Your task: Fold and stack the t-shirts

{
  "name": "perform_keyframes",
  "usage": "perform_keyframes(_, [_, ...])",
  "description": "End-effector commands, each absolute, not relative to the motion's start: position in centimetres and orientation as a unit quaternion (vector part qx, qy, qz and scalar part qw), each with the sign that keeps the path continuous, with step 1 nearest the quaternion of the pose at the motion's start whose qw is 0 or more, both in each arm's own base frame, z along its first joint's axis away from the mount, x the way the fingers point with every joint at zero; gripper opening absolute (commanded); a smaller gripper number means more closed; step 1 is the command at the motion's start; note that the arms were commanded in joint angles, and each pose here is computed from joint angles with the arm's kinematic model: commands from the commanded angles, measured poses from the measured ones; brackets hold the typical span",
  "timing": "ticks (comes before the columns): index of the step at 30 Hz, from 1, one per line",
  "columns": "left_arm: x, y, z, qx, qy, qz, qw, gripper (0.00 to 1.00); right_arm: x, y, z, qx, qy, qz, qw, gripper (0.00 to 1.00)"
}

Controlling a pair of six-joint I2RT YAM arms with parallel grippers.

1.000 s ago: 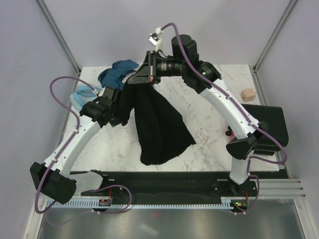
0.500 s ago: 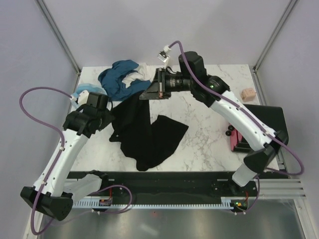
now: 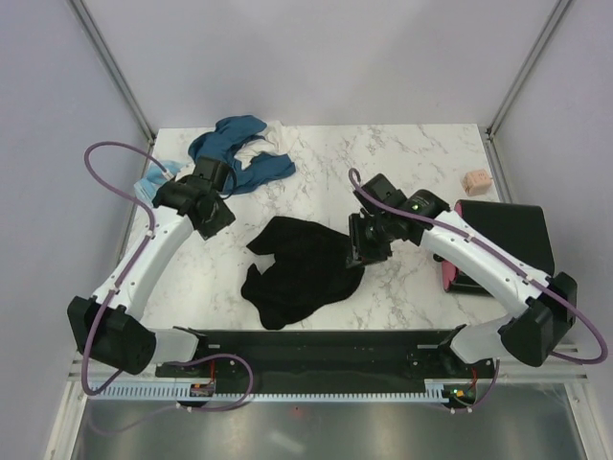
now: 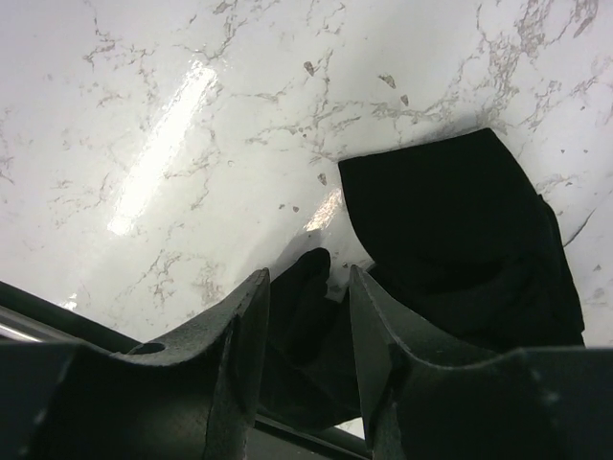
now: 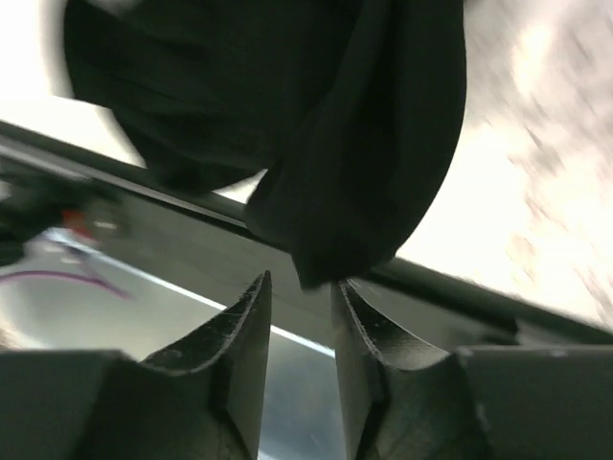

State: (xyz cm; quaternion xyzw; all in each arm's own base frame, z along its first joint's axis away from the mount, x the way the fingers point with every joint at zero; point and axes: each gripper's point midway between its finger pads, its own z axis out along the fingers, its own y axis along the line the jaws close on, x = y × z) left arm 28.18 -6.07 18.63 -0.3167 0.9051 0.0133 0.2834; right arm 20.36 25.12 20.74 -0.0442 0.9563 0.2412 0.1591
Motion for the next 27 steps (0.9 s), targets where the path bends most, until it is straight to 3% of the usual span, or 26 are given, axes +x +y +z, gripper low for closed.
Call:
perform_keyframes(1, [29.1,-6.7,19.0,-0.291,0.915,0.004,0.28,0.46,17.9,20.6,17.5,-0.034,0.984,0.135,0.113,0.41])
perform_keyframes(3, [29.3,-7.2,18.3,-0.28,0.921,0.0,0.271,0.46,18.7,19.0,17.7,-0.03,0.986,0.094,0.135,0.66])
perform_keyframes(9, [29.5,-9.0,16.4,-0.239,0.941,-0.028,0.238,0.46,22.6,20.7,19.5,-0.088,0.972,0.094,0.196,0.63])
perform_keyframes(18, [28.8,-11.7,13.3,-0.161,0.967,-0.083,0.182,0.46,25.5,24.2,12.6,-0.171,0.971,0.086,0.144,0.63])
perform_keyframes(27, [28.7,-10.5,12.0,-0.152,0.971,-0.048,0.178,0.48,27.8,29.0,13.9,-0.221,0.951,0.151,0.155,0.64])
